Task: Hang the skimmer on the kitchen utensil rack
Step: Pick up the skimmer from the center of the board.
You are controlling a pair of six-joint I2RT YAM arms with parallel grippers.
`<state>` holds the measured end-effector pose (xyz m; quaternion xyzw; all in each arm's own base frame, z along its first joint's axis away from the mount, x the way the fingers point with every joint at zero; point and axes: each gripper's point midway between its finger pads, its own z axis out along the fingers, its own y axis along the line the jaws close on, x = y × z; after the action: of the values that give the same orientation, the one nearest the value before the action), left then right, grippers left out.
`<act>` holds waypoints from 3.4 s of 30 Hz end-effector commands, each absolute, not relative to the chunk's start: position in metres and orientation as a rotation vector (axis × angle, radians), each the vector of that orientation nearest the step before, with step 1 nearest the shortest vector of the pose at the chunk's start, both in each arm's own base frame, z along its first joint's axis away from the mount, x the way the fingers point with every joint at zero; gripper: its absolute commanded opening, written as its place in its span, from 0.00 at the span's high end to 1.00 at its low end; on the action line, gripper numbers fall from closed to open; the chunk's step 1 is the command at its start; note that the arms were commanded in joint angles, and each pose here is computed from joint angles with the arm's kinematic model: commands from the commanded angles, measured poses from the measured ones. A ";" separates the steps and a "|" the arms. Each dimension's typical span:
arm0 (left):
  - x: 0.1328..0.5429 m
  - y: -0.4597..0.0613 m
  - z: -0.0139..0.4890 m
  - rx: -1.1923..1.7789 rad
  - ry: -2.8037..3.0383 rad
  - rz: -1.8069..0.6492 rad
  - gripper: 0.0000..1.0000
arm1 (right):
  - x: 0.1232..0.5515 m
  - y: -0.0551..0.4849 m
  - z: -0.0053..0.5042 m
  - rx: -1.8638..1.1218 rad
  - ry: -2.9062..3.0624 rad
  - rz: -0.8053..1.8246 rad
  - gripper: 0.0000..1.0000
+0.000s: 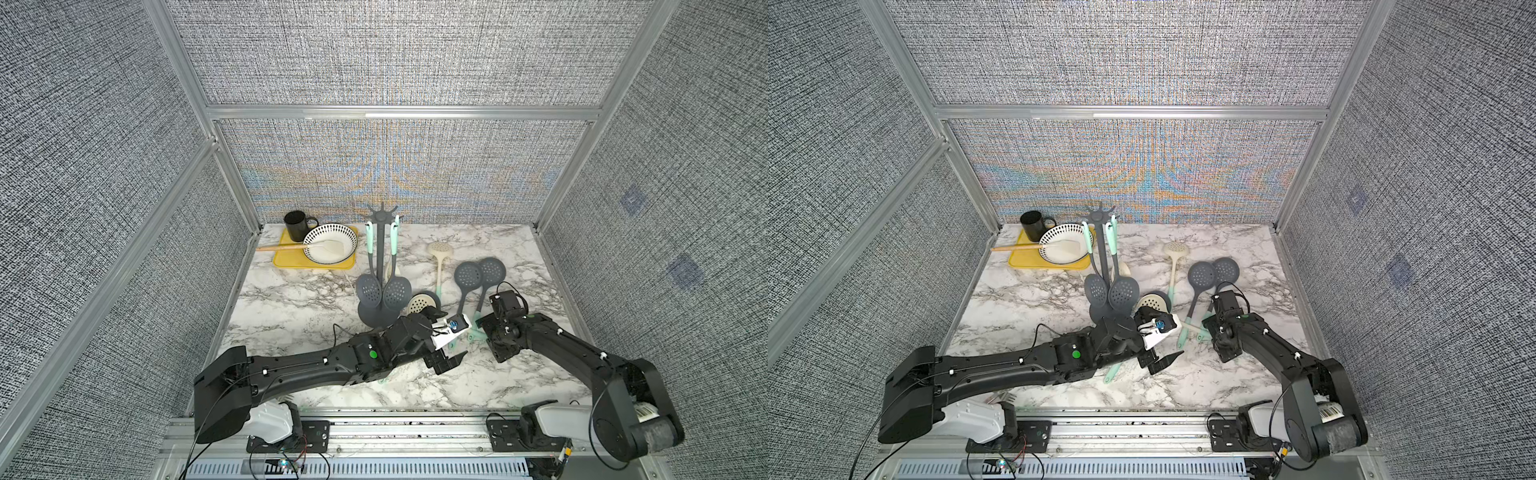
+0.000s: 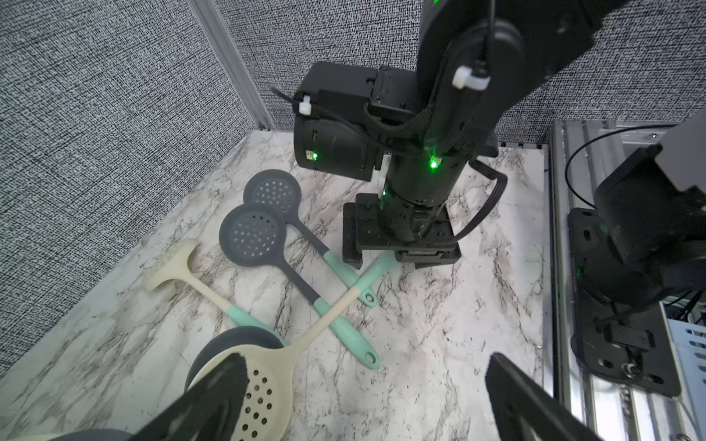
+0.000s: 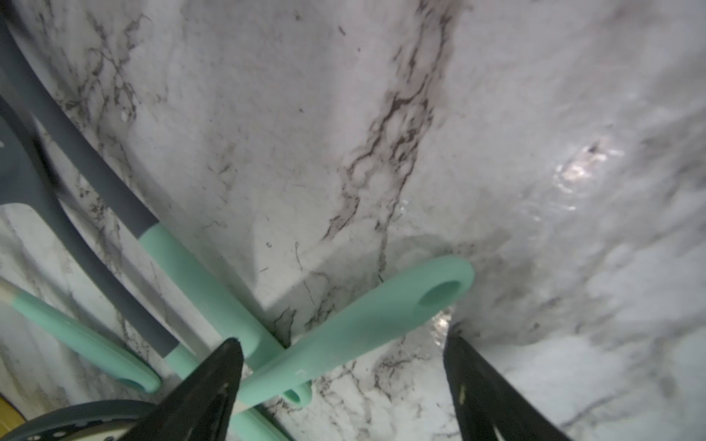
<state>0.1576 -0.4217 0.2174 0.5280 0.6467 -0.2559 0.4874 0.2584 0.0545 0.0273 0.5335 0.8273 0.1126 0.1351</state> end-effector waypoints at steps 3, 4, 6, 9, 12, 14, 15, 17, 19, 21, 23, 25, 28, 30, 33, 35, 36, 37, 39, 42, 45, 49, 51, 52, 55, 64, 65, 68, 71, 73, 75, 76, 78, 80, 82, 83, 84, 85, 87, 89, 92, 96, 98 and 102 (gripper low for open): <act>0.150 -0.421 0.210 1.307 1.584 -0.665 0.00 | 0.261 0.041 0.020 1.613 2.366 0.250 0.20; 0.150 -0.420 0.208 1.304 1.592 -0.667 0.00 | 0.262 0.038 0.020 1.608 2.373 0.213 0.23; 0.151 -0.415 0.206 1.286 1.608 -0.658 0.00 | 0.260 0.032 0.016 1.595 2.406 0.128 0.29; 0.154 -0.409 0.205 1.264 1.620 -0.632 0.01 | 0.255 0.027 0.006 1.581 2.463 0.023 0.34; 0.157 -0.403 0.207 1.245 1.621 -0.611 0.01 | 0.252 0.026 -0.005 1.563 2.512 -0.029 0.42; 0.159 -0.400 0.208 1.229 1.626 -0.593 0.00 | 0.253 0.026 -0.009 1.555 2.534 -0.051 0.49; 0.160 -0.398 0.208 1.227 1.627 -0.588 0.01 | 0.253 0.026 -0.009 1.554 2.538 -0.061 0.51; 0.161 -0.395 0.207 1.221 1.636 -0.572 0.00 | 0.254 0.025 -0.009 1.551 2.538 -0.065 0.55; 0.162 -0.392 0.206 1.215 1.649 -0.559 0.00 | 0.257 0.026 -0.008 1.551 2.527 -0.045 0.62; 0.162 -0.390 0.205 1.212 1.657 -0.555 0.01 | 0.261 0.027 -0.005 1.551 2.512 -0.021 0.67; 0.163 -0.388 0.205 1.205 1.664 -0.549 0.00 | 0.264 0.026 -0.001 1.548 2.500 -0.009 0.71; 0.164 -0.386 0.205 1.198 1.671 -0.539 0.00 | 0.269 0.025 0.005 1.542 2.480 0.003 0.77; 0.167 -0.384 0.207 1.183 1.679 -0.522 0.01 | 0.277 0.024 0.014 1.514 2.459 0.036 0.92; 0.169 -0.382 0.210 1.164 1.685 -0.512 0.00 | 0.281 0.023 0.022 1.493 2.442 0.053 1.00; 0.176 -0.376 0.217 1.109 1.706 -0.491 0.00 | 0.291 0.021 0.042 1.416 2.403 0.089 1.00; 0.181 -0.372 0.222 1.076 1.725 -0.496 0.00 | 0.294 0.015 0.059 1.364 2.361 0.082 1.00; 0.183 -0.370 0.225 1.059 1.735 -0.505 0.00 | 0.295 0.011 0.068 1.332 2.340 0.074 1.00; 0.185 -0.368 0.228 1.047 1.744 -0.515 0.00 | 0.297 0.007 0.079 1.295 2.316 0.065 1.00; 0.188 -0.366 0.235 1.021 1.761 -0.546 0.02 | 0.300 0.002 0.101 1.196 2.274 0.067 1.00; 0.192 -0.367 0.248 0.957 1.788 -0.620 0.06 | 0.310 0.005 0.150 0.952 2.190 0.121 1.00; 0.196 -0.370 0.267 0.896 1.799 -0.698 0.07 | 0.313 0.021 0.211 0.661 2.021 0.274 1.00; 0.194 -0.381 0.295 0.901 1.778 -0.770 0.08 | 0.290 0.058 0.313 0.254 1.671 0.531 1.00; 0.193 -0.387 0.304 0.926 1.769 -0.777 0.09 | 0.282 0.071 0.344 0.148 1.627 0.572 1.00; 0.192 -0.392 0.304 0.948 1.765 -0.786 0.09 | 0.280 0.078 0.357 0.096 1.619 0.592 1.00; 0.186 -0.408 0.309 1.014 1.730 -0.849 0.10 | 0.273 0.093 0.392 0.012 1.580 0.676 1.00; 0.197 -0.438 0.304 1.062 1.711 -0.826 0.11 | 0.259 0.110 0.425 -0.056 1.526 0.809 1.00; 0.196 -0.441 0.306 1.064 1.706 -0.840 0.11 | 0.260 0.111 0.423 -0.055 1.532 0.812 1.00; 0.190 -0.452 0.307 1.099 1.698 -0.904 0.15 | 0.262 0.110 0.415 -0.041 1.549 0.814 1.00; 0.189 -0.460 0.301 1.093 1.725 -0.945 0.23 | 0.263 0.111 0.412 -0.031 1.552 0.825 1.00; 0.189 -0.465 0.295 1.088 1.746 -0.964 0.32 | 0.263 0.110 0.412 -0.022 1.547 0.830 1.00; 0.190 -0.468 0.290 1.086 1.761 -0.974 0.38 | 0.264 0.109 0.411 -0.010 1.547 0.828 1.00; 0.189 -0.470 0.287 1.090 1.767 -0.979 0.43 | 0.264 0.108 0.411 -0.005 1.546 0.828 1.00; 0.189 -0.471 0.286 1.088 1.771 -0.982 0.57 | 0.266 0.109 0.410 -0.004 1.551 0.834 1.00; 0.190 -0.472 0.285 1.084 1.775 -0.979 0.72 | 0.266 0.110 0.409 -0.005 1.552 0.840 1.00; 0.191 -0.472 0.285 1.078 1.779 -0.977 0.89 | 0.266 0.111 0.408 -0.005 1.554 0.845 1.00; 0.192 -0.472 0.285 1.077 1.780 -0.976 0.95 | 0.266 0.111 0.407 -0.005 1.555 0.846 1.00; 0.192 -0.472 0.286 1.075 1.782 -0.975 0.98 | 0.266 0.111 0.407 -0.005 1.554 0.845 1.00; 0.191 -0.472 0.285 1.082 1.783 -0.978 0.98 | 0.266 0.111 0.407 -0.007 1.555 0.843 1.00; 0.188 -0.470 0.287 1.088 1.776 -0.992 0.98 | 0.265 0.111 0.409 -0.019 1.548 0.839 1.00; 0.187 -0.467 0.291 1.081 1.769 -0.999 0.98 | 0.262 0.111 0.412 -0.040 1.535 0.830 0.93; 0.183 -0.456 0.306 1.043 1.736 -1.024 0.98 | 0.250 0.117 0.423 -0.135 1.485 0.815 0.47; 0.167 -0.430 0.342 1.025 1.632 -1.078 0.98 | 0.224 0.130 0.440 -0.334 1.391 0.801 0.19; 0.159 -0.415 0.358 1.012 1.572 -1.108 0.98 | 0.213 0.139 0.442 -0.432 1.347 0.805 0.13; 0.140 -0.384 0.386 1.021 1.445 -1.199 0.98 | 0.182 0.166 0.450 -0.663 1.248 0.957 0.11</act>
<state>0.1523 -0.3938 0.3595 0.4101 0.6412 -0.4541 0.4630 0.2122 0.1433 0.4385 -0.1903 0.6070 0.3834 0.6696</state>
